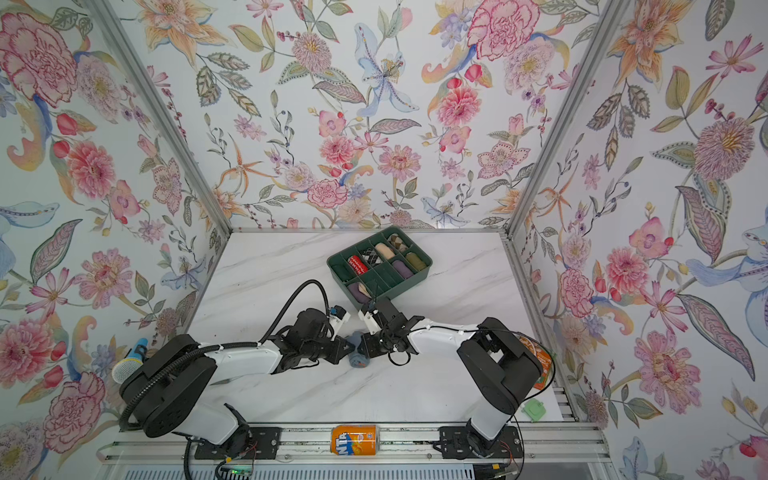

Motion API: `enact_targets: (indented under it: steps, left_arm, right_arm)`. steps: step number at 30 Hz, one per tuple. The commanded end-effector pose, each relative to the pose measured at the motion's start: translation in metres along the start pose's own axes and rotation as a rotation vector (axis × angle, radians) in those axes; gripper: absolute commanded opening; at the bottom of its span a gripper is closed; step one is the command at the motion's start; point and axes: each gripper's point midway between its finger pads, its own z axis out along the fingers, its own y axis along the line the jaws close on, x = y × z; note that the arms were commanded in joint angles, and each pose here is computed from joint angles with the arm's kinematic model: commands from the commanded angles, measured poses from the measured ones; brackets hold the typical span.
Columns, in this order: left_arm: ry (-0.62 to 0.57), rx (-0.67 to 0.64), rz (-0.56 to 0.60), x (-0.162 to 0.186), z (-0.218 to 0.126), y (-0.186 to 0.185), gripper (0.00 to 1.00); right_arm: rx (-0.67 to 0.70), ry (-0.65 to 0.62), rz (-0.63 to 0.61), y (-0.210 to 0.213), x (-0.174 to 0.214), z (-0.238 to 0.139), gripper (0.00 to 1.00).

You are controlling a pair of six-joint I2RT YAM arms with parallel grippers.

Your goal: Roll the socks

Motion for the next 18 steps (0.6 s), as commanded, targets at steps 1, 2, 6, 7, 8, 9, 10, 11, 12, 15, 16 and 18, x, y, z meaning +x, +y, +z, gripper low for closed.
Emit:
enact_targets:
  steps: [1,2,6,7,8,9,10,11,12,15,16,18]
  left_arm:
    - [0.056,-0.014,-0.009,0.015,0.011,0.007,0.00]
    - [0.057,-0.015,-0.010,0.015,0.011,0.007,0.00]
    - [0.066,-0.018,-0.014,0.020,0.012,0.009,0.00]
    - [0.067,-0.019,-0.015,0.021,0.012,0.010,0.00]
    - [0.065,-0.018,-0.016,0.021,0.012,0.010,0.00]
    - [0.064,-0.017,-0.015,0.021,0.011,0.009,0.00]
    - [0.066,-0.019,-0.017,0.021,0.012,0.010,0.00]
    - [0.065,-0.018,-0.016,0.021,0.011,0.010,0.00]
    - [0.064,-0.019,-0.015,0.021,0.011,0.010,0.00]
    - [0.064,-0.018,-0.018,0.021,0.011,0.010,0.00]
    - [0.062,-0.018,-0.016,0.020,0.010,0.009,0.00]
    - [0.061,-0.016,-0.017,0.021,0.010,0.009,0.00]
  right_arm:
    - [0.050,0.111,0.035,-0.017,0.032,0.006,0.27]
    - [0.042,0.106,0.037,-0.016,0.031,0.006,0.31]
    - [-0.008,0.087,0.064,-0.010,0.026,0.005,0.41]
    - [-0.025,0.080,0.068,-0.008,0.024,0.005,0.43]
    - [-0.043,0.075,0.076,-0.006,0.023,0.005,0.44]
    - [-0.059,0.068,0.085,-0.005,0.021,0.005,0.45]
    - [-0.074,0.064,0.091,-0.003,0.020,0.005,0.45]
    - [-0.085,0.061,0.098,-0.002,0.020,0.006,0.46]
    - [-0.094,0.058,0.108,-0.002,0.019,0.006,0.47]
    - [-0.119,0.049,0.138,-0.002,0.019,0.007,0.48]
    - [-0.130,0.043,0.146,0.000,0.018,0.007,0.48]
    - [-0.152,0.029,0.171,0.000,0.017,0.007,0.48]
